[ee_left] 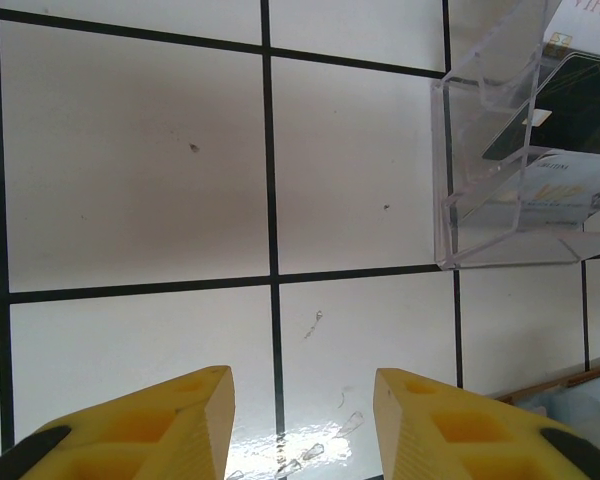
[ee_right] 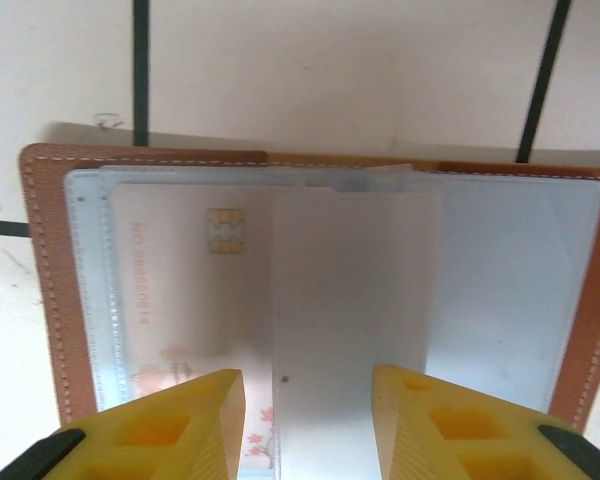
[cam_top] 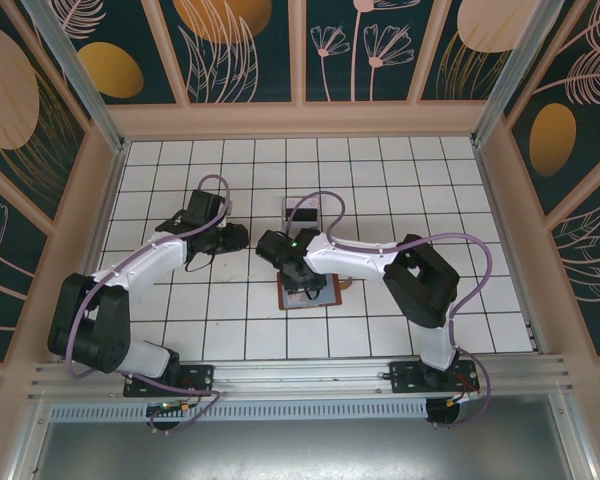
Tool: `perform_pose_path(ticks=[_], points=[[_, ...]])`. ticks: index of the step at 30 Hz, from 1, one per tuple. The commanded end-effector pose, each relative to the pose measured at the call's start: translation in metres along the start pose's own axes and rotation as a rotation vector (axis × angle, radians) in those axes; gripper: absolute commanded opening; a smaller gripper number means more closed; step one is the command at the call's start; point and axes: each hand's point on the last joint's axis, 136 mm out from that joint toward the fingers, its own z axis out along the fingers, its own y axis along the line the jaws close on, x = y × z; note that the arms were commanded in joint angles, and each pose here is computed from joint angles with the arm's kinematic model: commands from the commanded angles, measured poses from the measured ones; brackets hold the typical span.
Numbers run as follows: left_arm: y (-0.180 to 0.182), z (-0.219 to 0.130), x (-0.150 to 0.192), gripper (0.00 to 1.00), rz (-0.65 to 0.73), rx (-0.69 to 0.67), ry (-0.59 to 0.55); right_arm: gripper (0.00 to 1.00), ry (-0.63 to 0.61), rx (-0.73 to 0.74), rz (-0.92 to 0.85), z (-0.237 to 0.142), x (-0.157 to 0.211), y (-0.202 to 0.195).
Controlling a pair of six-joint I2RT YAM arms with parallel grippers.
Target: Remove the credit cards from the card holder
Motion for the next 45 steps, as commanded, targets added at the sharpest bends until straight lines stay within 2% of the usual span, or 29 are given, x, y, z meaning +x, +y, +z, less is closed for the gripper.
perform_pose_path(ticks=[1, 10, 23, 32, 45], points=[[-0.007, -0.003, -0.008, 0.43, -0.001, 0.025, -0.013, 0.40, -0.056, 0.050, 0.024, -0.022, -0.007, -0.013], [-0.011, -0.002, -0.006, 0.42, 0.001, 0.043, -0.003, 0.42, -0.083, 0.092, 0.050, -0.029, -0.006, -0.033], [-0.035, 0.009, 0.007, 0.42, 0.038, 0.067, 0.040, 0.43, -0.053, 0.075, 0.094, -0.011, 0.004, -0.056], [-0.054, 0.022, 0.029, 0.42, 0.074, 0.082, 0.092, 0.43, -0.032, -0.008, 0.148, 0.004, 0.012, -0.063], [-0.059, 0.025, 0.034, 0.41, 0.073, 0.083, 0.105, 0.42, 0.003, -0.109, 0.214, 0.022, 0.025, -0.070]])
